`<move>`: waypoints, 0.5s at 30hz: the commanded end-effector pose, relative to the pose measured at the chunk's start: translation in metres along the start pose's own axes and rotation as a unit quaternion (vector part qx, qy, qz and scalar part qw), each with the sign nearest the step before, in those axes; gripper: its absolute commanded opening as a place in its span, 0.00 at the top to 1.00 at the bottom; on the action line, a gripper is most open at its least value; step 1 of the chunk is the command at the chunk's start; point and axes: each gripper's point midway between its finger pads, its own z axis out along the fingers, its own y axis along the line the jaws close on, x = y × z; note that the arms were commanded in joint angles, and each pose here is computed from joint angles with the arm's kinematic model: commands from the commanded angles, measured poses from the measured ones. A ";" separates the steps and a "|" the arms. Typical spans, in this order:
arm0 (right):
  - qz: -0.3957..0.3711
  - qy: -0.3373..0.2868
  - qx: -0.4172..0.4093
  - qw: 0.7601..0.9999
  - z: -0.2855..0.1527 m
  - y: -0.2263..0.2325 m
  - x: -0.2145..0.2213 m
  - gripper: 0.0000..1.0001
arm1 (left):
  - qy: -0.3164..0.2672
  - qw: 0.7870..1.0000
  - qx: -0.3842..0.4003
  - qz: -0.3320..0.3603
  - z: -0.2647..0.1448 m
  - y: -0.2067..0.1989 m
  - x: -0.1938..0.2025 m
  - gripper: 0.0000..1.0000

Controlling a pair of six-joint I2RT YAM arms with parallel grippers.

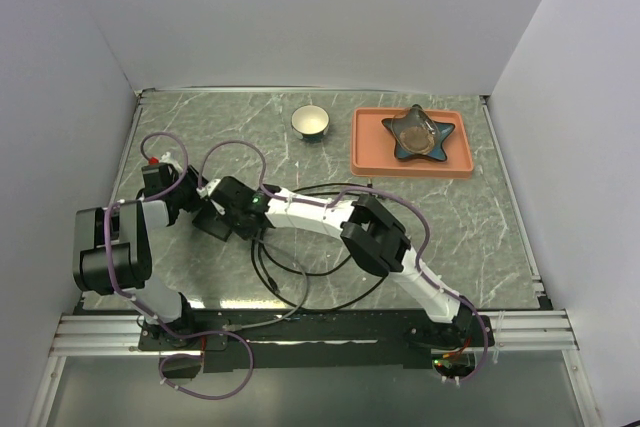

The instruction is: Insert the plug into the switch port

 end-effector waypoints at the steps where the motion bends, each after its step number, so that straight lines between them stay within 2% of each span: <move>1: -0.043 -0.058 0.051 0.996 0.002 -0.018 -0.035 1.00 | 0.038 0.999 0.012 -0.005 0.002 -0.002 0.017 0.50; 6: -0.034 -0.061 0.059 0.996 -0.001 -0.025 -0.039 1.00 | 0.038 0.999 0.013 -0.005 0.002 -0.002 0.017 0.50; 15: 0.028 -0.103 -0.011 0.994 -0.022 0.003 -0.064 1.00 | 0.043 0.999 0.018 -0.004 0.004 -0.004 0.019 0.50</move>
